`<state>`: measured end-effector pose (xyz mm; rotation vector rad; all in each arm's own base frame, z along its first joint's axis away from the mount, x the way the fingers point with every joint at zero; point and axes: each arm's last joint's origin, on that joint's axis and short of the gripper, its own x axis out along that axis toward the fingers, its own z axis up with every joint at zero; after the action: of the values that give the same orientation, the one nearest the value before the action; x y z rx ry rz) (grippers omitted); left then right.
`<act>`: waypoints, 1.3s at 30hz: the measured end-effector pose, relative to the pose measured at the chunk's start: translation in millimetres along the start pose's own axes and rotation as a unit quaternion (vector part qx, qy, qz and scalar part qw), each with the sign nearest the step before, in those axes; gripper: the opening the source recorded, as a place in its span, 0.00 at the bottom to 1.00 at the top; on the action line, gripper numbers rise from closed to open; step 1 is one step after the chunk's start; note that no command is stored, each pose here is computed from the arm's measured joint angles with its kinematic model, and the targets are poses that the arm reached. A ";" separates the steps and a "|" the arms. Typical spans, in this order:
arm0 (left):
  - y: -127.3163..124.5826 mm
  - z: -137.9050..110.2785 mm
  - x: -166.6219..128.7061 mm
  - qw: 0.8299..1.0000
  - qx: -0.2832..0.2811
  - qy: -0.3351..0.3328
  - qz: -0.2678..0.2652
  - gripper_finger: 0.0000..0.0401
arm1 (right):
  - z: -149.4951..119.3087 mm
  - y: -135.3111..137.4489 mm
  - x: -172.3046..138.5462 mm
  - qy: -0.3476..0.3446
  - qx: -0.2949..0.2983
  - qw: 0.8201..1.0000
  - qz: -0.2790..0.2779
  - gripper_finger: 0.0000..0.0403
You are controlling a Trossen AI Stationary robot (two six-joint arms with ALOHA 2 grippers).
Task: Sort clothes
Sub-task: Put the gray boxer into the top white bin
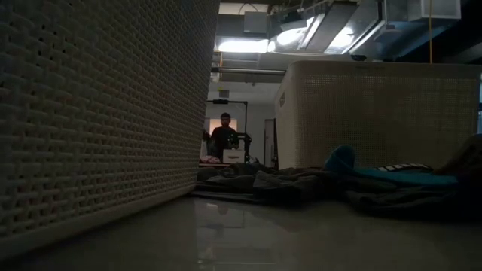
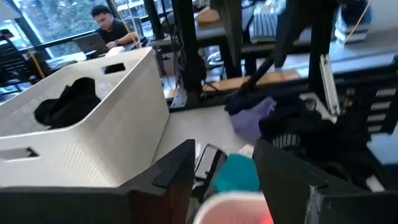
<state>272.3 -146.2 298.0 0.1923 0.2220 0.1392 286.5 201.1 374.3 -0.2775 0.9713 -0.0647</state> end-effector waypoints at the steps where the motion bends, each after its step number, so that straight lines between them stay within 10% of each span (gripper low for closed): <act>1: 3.5 1.5 2.9 1.000 -0.006 -0.004 -0.003 0.39 | -7.8 2.1 -2.1 -0.002 0.004 1.000 -0.010 0.51; 19: 50.9 59.6 70.8 0.996 0.011 0.074 0.039 0.39 | -204.4 17.7 53.5 -0.223 0.151 0.954 -0.134 0.51; 28: 53.3 60.3 132.2 0.983 0.021 0.172 0.055 0.39 | -235.2 19.1 82.1 -0.297 0.183 0.922 -0.167 0.51; 39: 49.4 -2.8 193.3 0.967 -0.004 0.248 0.051 0.39 | -249.1 15.5 92.2 -0.283 0.164 0.929 -0.173 0.51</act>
<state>452.7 -67.2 265.8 0.1591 0.7118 0.2904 132.8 148.9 163.5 -0.1401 0.3176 -0.4428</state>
